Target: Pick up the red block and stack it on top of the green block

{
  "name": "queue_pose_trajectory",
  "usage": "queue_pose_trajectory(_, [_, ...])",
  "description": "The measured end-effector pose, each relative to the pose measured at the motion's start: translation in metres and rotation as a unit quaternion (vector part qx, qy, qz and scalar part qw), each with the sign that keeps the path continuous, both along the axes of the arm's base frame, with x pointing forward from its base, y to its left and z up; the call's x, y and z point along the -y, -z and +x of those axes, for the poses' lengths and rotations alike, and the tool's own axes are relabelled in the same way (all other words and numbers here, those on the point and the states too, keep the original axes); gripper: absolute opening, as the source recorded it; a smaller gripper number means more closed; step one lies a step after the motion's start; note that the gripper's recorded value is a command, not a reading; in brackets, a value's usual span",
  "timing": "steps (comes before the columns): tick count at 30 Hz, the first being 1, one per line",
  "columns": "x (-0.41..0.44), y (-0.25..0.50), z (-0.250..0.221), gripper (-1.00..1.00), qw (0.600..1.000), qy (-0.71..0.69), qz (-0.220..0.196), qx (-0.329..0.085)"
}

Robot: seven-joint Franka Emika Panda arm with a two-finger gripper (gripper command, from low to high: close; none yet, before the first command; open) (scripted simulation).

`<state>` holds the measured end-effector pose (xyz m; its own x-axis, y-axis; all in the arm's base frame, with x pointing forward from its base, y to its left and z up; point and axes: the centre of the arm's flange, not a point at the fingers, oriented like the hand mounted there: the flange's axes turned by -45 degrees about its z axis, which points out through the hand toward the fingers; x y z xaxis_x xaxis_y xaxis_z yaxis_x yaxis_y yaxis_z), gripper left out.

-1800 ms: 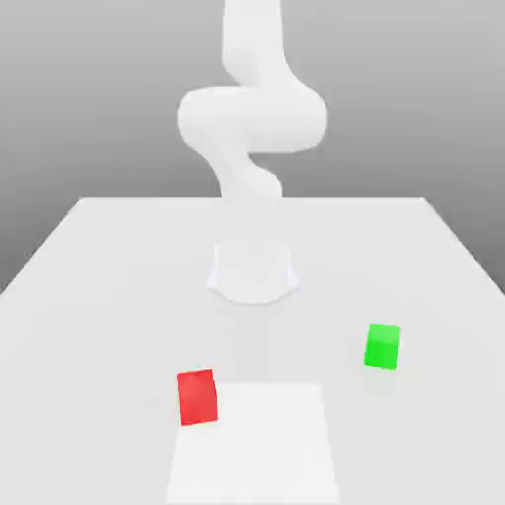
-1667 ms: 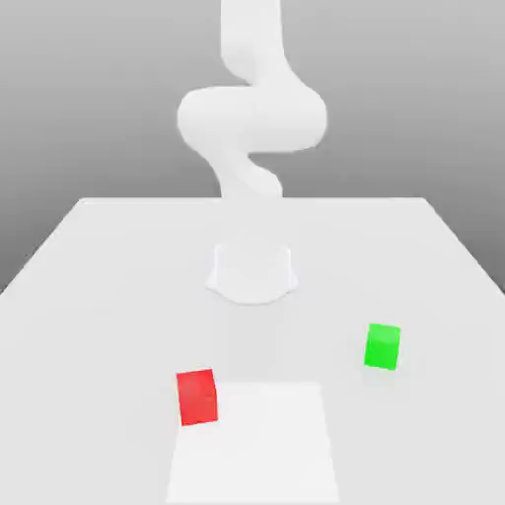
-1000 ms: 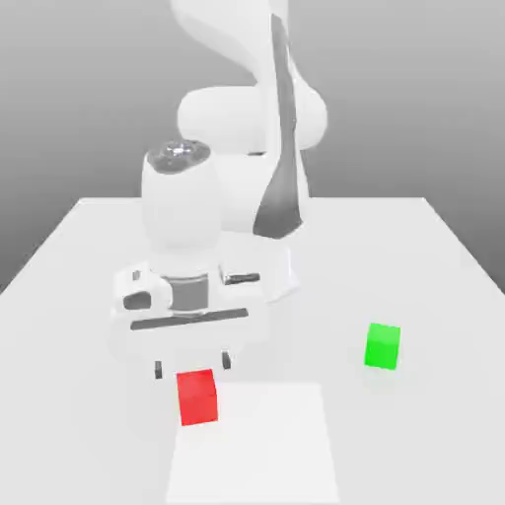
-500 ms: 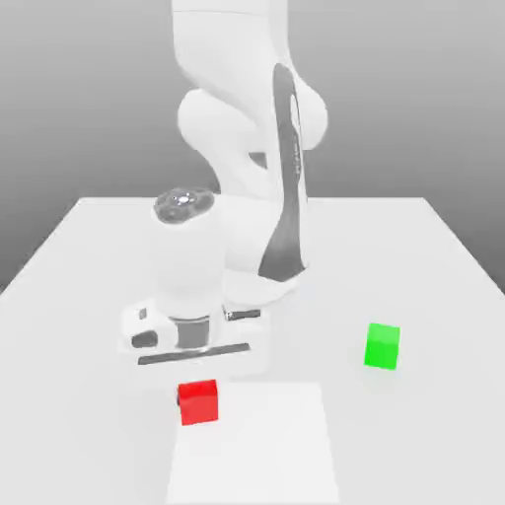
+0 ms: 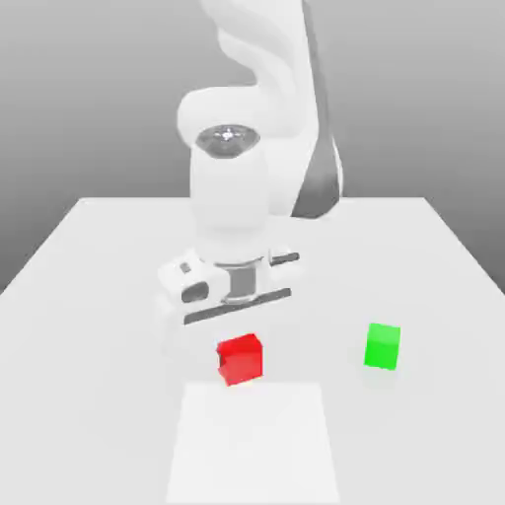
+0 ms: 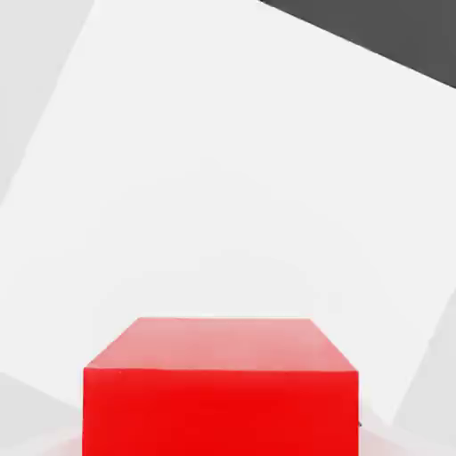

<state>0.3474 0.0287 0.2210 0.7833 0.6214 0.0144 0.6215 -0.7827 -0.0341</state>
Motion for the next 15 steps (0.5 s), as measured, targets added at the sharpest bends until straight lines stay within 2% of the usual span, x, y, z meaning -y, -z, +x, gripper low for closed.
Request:
queue_pose_trajectory(5, [-0.085,-0.012,-0.034,-1.00,0.976,-0.216,0.005,0.003])
queue_pose_trajectory(8, [-0.128,-0.018,-0.064,-1.00,0.940,-0.341,0.002,0.007])
queue_pose_trajectory(12, [-0.173,-0.024,-0.111,-1.00,0.868,-0.497,-0.009,0.012])
queue_pose_trajectory(15, [-0.182,-0.008,-0.120,-1.00,0.849,-0.528,-0.012,0.013])
